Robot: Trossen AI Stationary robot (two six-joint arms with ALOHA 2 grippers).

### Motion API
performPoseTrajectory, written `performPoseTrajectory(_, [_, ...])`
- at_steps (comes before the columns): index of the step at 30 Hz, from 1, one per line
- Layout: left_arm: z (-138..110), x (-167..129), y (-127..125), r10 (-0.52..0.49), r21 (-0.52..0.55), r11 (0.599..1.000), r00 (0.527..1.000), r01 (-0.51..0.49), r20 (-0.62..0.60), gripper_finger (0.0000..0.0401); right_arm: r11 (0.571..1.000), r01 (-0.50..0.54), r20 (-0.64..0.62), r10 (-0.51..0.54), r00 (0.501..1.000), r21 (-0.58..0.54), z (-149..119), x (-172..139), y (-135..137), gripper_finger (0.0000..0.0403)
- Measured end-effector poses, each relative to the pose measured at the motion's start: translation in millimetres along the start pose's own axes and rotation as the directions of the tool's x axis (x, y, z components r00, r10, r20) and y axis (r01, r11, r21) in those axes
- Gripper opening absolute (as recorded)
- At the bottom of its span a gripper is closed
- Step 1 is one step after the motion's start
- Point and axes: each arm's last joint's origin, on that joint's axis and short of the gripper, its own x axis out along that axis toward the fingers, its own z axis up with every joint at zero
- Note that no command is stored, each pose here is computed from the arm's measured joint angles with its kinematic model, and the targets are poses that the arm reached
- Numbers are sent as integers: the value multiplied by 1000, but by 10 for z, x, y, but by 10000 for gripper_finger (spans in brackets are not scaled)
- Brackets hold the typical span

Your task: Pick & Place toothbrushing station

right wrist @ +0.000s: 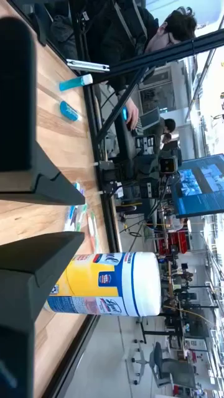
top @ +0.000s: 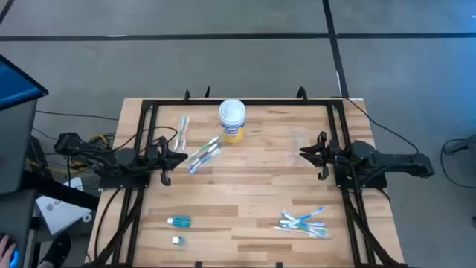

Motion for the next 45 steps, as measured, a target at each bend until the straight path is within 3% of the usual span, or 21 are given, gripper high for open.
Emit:
performPoseTrajectory(10, [0,0,0,0,-1,1000,1000,0,0,21,1000,0,0,0,1000,0,-1,0,0,71])
performPoseTrajectory(17, [3,0,6,21,-92,996,1000,-21,3,21,1000,0,0,0,1000,0,0,0,0,71])
performPoseTrajectory(26, [83,47,46,290,-95,951,955,-295,-60,21,1000,4,1,-4,1000,0,0,0,-1,71])
performPoseTrajectory(30, [171,129,37,404,-49,910,905,-413,-131,21,1000,8,1,-8,1000,0,0,0,-3,71])
performPoseTrajectory(35, [135,236,147,554,2,821,794,-571,-251,21,999,36,4,-36,999,0,1,0,-11,71])
performPoseTrajectory(40, [93,350,311,569,-16,791,744,-612,-351,21,998,57,7,-57,998,0,2,0,-17,71])
performPoseTrajectory(45, [88,413,552,607,-19,736,671,-677,-425,26,998,57,7,-57,998,0,3,0,-17,71])
